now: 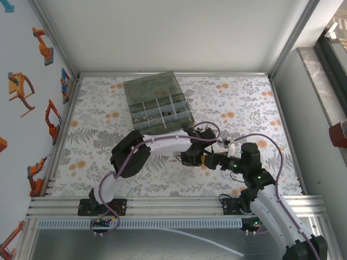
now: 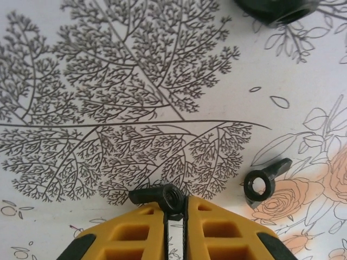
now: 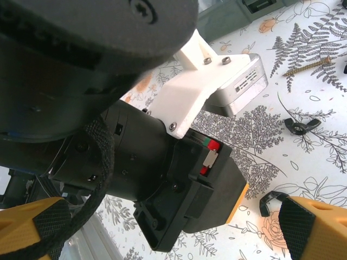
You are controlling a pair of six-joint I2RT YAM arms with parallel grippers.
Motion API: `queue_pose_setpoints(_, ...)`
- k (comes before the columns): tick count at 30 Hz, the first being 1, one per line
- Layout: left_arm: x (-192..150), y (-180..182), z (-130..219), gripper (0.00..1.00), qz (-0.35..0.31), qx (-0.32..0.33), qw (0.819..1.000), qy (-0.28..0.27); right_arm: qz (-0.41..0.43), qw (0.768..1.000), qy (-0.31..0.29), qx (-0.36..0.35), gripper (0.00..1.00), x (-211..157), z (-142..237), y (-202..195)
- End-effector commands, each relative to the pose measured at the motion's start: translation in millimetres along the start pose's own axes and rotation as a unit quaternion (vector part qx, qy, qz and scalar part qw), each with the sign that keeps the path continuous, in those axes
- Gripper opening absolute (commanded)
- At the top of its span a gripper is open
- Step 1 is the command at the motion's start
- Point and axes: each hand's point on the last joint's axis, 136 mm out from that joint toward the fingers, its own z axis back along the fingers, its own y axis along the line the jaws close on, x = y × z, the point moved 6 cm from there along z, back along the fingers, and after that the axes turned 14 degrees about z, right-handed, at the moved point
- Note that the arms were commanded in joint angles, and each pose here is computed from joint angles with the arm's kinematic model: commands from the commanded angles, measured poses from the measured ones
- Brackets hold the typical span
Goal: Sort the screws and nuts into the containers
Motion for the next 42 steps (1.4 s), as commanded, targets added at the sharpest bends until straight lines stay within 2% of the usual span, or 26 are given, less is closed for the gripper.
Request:
queue_pose_setpoints(1, 7.2, -8.8, -13.4, 0.04, -0.02, -0.011, 1.0, -0.007, 0.004, 1.0, -0.003, 0.01, 1.0, 1.2, -1.5, 1.6)
queue_pose_setpoints(6, 16.2, -7.0, 6.7, 0.0, -0.051, -0.013, 0.998, -0.039, 0.008, 1.0, 0.002, 0.006, 1.0, 5.7, -5.2, -1.0)
queue_pose_setpoints(11, 45.7, 6.1, 36.7, 0.0, -0.067, -0.024, 0.994, -0.085, 0.015, 1.0, -0.005, 0.012, 1.0, 14.2, -13.2, -4.8)
queue_pose_setpoints(19, 95.3, 11.2, 75.1, 0.0, -0.079, -0.061, 0.987, -0.123, 0.038, 0.999, -0.014, 0.017, 0.99, 46.1, -27.6, -8.1)
queue_pose_setpoints(23, 110.1, 16.6, 83.4, 0.01, -0.082, -0.065, 0.987, -0.12, 0.035, 0.999, -0.005, 0.009, 1.0, 48.7, -32.5, -12.9)
queue_pose_setpoints(25, 108.9, 24.8, 84.2, 0.18, -0.088, -0.047, 0.987, -0.123, 0.024, 0.999, 0.03, -0.006, 1.0, 40.3, -36.2, -19.0)
queue_pose_setpoints(27, 103.3, 37.2, 82.9, 0.3, -0.089, -0.036, 0.988, -0.121, -0.002, 0.998, 0.046, -0.033, 0.98, 32.2, -42.7, -25.0)
queue_pose_setpoints(32, 73.9, 83.8, 90.1, 0.61, -0.101, -0.036, 0.987, -0.123, -0.028, 0.99, 0.068, -0.124, 0.87, 16.3, -62.1, -17.4)
queue_pose_setpoints(35, 57.5, 110.0, 107.7, 0.76, -0.128, -0.037, 0.982, -0.135, -0.073, 0.979, 0.072, -0.178, 0.7, 15.4, -73.6, -17.3)
queue_pose_setpoints(37, 49.8, 125.9, 121.4, 0.91, -0.147, -0.03, 0.978, -0.147, -0.1, 0.966, 0.082, -0.224, 0.52, 17.2, -81.9, -16.3)
queue_pose_setpoints(39, 45.5, 140.2, 132.3, 0.99, -0.16, -0.023, 0.974, -0.156, -0.116, 0.951, 0.096, -0.271, 0.46, 20.1, -88.5, -12.4)
queue_pose_setpoints(42, 39.4, 153.4, 148.2, 0.97, -0.19, -0.041, 0.965, -0.173, -0.141, 0.935, 0.12, -0.301, 0.38, 25.2, -106.1, -3.7)
